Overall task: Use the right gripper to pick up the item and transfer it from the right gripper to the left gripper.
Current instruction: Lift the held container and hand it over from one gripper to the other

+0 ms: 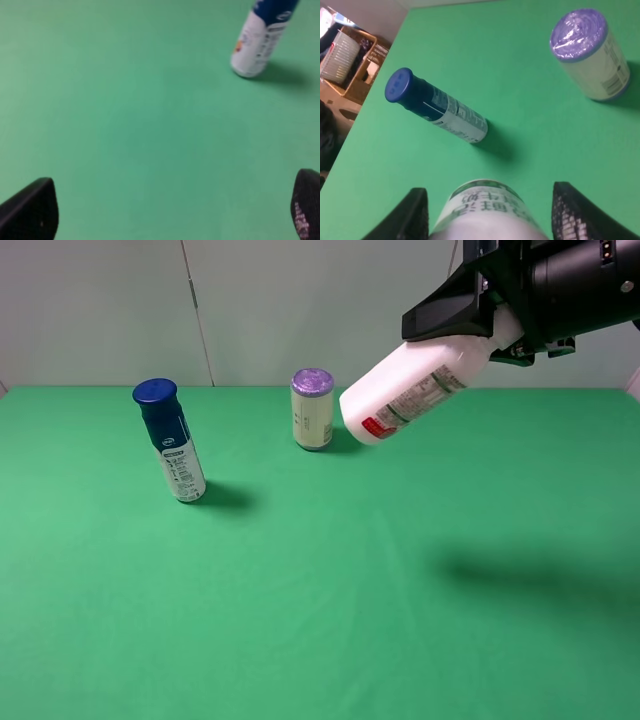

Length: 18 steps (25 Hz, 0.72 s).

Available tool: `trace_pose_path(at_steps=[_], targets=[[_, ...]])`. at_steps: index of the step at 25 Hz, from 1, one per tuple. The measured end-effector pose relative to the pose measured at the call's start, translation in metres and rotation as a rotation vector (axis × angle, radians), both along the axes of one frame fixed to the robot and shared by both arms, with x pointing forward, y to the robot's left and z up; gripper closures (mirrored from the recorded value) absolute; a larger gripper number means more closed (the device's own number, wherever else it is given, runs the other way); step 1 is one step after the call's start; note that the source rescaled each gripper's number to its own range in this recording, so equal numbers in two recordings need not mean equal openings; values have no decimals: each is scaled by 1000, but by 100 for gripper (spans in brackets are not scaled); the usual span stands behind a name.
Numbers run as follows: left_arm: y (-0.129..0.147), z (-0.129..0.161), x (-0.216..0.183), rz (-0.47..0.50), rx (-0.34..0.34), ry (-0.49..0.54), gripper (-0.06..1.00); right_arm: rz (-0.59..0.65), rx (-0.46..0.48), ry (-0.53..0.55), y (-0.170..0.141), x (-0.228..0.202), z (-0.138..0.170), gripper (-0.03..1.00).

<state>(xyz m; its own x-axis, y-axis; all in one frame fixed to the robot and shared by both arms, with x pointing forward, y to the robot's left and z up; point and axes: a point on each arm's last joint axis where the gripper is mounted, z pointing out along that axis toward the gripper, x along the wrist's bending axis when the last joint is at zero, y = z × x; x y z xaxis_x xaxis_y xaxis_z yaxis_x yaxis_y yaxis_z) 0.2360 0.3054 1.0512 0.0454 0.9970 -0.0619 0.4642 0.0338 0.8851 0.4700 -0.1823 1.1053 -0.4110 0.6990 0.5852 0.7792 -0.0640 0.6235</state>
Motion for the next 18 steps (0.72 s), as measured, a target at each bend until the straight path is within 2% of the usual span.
trace_pose_path(at_steps=[5, 11, 18], targets=[[-17, 9, 18, -194, 35, 47, -5, 2, 5, 14, 1, 2, -2, 97], [-36, 35, 49, -395, 33, 31, -4, 25, 39, 18, 4, 4, -3, 97], [-62, 38, 90, -686, 61, -1, -4, 44, 31, 0, 5, 3, -3, 97]])
